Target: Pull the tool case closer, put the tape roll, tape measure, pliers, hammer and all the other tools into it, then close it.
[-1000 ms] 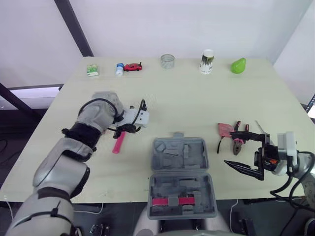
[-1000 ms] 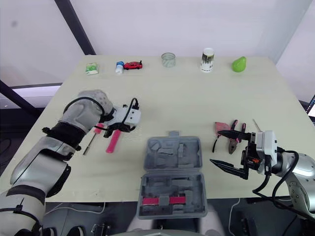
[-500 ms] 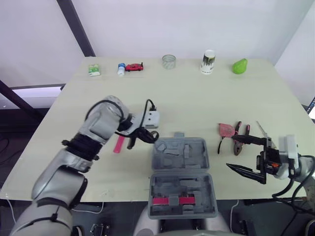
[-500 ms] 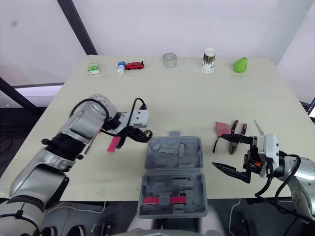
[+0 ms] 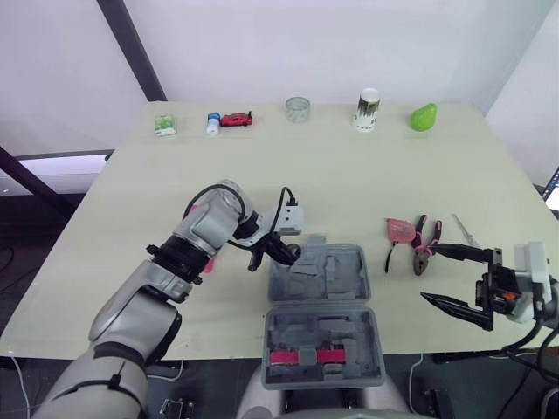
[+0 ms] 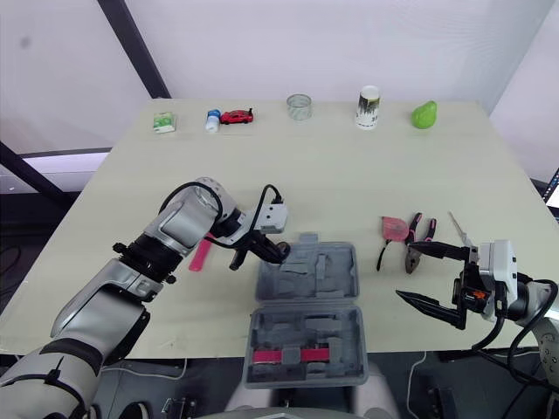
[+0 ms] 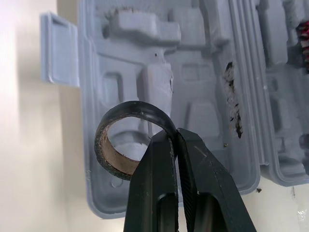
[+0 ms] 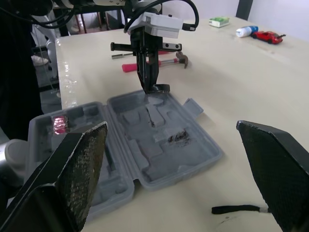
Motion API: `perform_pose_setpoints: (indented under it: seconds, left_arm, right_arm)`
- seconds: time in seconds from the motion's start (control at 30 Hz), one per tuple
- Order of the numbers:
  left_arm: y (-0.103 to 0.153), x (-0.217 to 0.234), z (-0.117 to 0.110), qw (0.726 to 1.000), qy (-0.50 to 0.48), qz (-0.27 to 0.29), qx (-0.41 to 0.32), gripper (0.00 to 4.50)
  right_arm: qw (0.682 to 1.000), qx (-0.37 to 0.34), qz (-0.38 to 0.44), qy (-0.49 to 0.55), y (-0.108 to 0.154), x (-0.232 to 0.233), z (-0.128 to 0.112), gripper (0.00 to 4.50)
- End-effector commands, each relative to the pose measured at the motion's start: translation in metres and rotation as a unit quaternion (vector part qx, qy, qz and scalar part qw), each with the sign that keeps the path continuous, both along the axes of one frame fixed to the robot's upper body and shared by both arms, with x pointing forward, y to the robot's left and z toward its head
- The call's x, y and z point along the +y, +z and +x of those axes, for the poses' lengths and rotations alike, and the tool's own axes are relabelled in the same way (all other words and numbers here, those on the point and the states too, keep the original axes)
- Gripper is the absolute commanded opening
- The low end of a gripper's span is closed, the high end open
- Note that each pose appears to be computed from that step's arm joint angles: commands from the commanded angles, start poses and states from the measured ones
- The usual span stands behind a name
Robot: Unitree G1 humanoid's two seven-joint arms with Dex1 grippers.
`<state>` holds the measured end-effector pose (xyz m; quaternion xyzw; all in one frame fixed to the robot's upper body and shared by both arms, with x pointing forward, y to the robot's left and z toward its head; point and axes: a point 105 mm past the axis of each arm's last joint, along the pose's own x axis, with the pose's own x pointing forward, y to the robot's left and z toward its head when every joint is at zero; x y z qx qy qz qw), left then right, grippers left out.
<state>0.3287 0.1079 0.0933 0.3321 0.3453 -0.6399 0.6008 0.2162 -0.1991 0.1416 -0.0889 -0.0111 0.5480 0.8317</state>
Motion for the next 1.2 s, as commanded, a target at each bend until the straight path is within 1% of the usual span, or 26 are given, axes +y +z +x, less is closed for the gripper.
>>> perform_pose_setpoints:
  seconds: [0.03,0.27,0.57,0.8,1.2]
  left_arm:
    - [0.004,0.000,0.007,1.000,-0.005,0.011,-0.016,0.07]
    - [0.000,-0.001,0.013,1.000,-0.003,0.013,-0.015,0.07]
    - [0.001,0.001,0.012,1.000,-0.006,0.015,-0.006,0.07]
    - [-0.004,0.012,0.016,0.999,0.010,0.036,-0.005,0.07]
    - [-0.008,0.013,0.018,0.999,0.015,0.041,-0.002,0.07]
  right_arm:
    - [0.999,-0.031,-0.006,-0.007,0.014,-0.006,-0.001,4.50]
    - [0.999,-0.030,-0.037,-0.019,0.008,-0.014,-0.002,4.50]
    - [0.998,-0.034,-0.036,-0.024,0.008,-0.015,-0.002,4.50]
    - [0.998,-0.035,-0.034,-0.026,0.007,-0.015,-0.002,4.50]
    - [0.998,-0.036,-0.033,-0.027,0.007,-0.014,-0.002,4.50]
